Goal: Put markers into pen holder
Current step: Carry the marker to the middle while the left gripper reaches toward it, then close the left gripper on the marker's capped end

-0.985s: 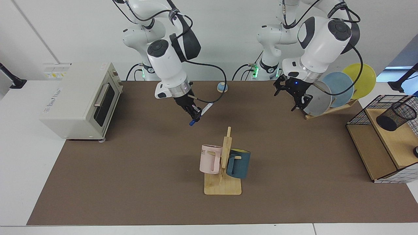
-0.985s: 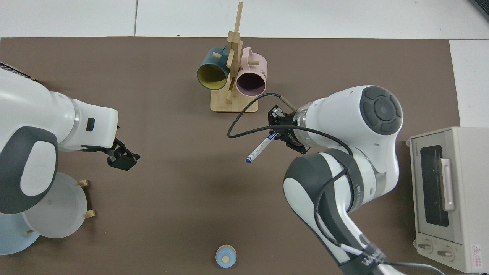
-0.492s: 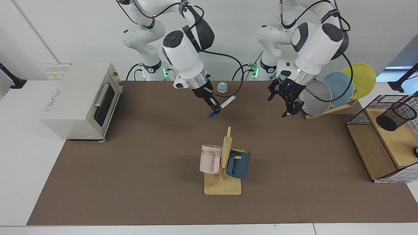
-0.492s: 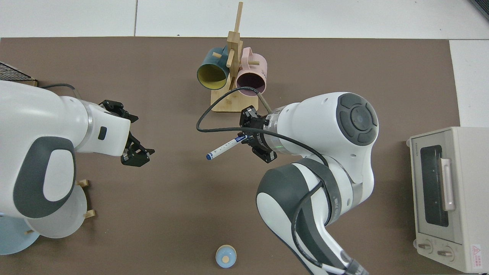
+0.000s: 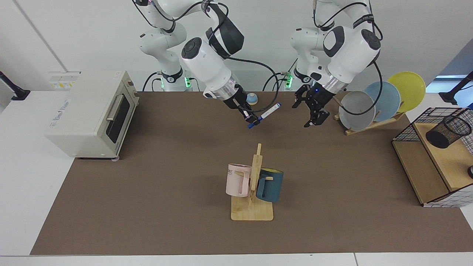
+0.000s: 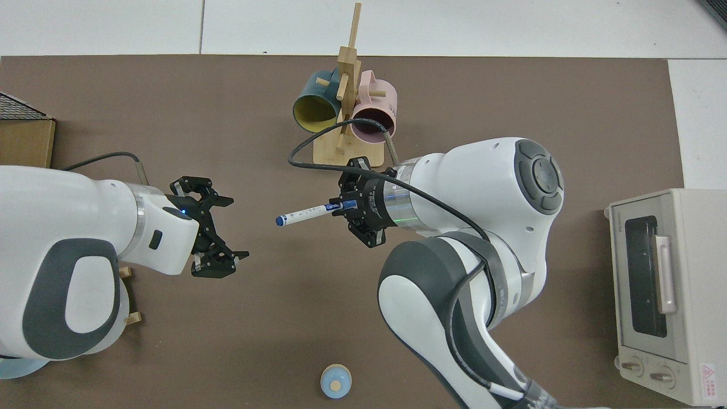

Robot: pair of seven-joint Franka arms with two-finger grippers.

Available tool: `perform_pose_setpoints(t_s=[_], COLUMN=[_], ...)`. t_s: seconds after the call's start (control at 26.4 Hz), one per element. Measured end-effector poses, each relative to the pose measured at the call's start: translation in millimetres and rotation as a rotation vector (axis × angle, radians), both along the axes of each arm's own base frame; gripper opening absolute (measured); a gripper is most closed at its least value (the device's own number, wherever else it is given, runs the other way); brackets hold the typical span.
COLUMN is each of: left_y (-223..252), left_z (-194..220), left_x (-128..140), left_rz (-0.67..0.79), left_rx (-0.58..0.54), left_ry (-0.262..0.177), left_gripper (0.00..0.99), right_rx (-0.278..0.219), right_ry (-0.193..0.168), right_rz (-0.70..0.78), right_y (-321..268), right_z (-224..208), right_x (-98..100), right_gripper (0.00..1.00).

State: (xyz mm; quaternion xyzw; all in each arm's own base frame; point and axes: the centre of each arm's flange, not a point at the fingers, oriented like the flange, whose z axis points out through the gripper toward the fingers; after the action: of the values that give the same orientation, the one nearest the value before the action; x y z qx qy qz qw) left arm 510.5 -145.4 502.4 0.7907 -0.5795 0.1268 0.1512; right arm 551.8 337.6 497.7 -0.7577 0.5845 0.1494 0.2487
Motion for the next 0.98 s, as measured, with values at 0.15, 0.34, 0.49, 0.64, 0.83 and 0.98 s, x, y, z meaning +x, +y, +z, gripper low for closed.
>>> perform_pose_setpoints(t_s=[0.15,0.34,0.49,0.64,0.83,0.98], left_y=[1,-6,-24,-36,-48,-61], left_z=[11,29,45,53,53,53], left_x=[-6,-10,-14,-16,-20,-25], left_rz=[-0.033,-0.088,-0.137,-0.164,-0.186,-0.207], left_rx=[-0.008,0.013,0.042,0.05,0.053,0.055], left_ry=[-0.017,-0.071,-0.115,-0.135,-0.139,-0.146], left_gripper=[0.991,0.991,0.991,0.991,0.991,0.952], right_rx=[0.004,0.006,0.009,0.008,0.011,0.013], right_ry=[0.021,0.036,0.039,0.04,0.027,0.02], right_rz=[-0.019,-0.022,-0.026,-0.025,-0.018,-0.02], right_y=[7,19,29,33,44,46], right_z=[0,1,1,-1,-2,-3], right_x=[-4.2,-11.9,-16.7,-18.8,-23.3,-23.4], right_gripper=[0.16,0.16,0.16,0.16,0.16,0.16])
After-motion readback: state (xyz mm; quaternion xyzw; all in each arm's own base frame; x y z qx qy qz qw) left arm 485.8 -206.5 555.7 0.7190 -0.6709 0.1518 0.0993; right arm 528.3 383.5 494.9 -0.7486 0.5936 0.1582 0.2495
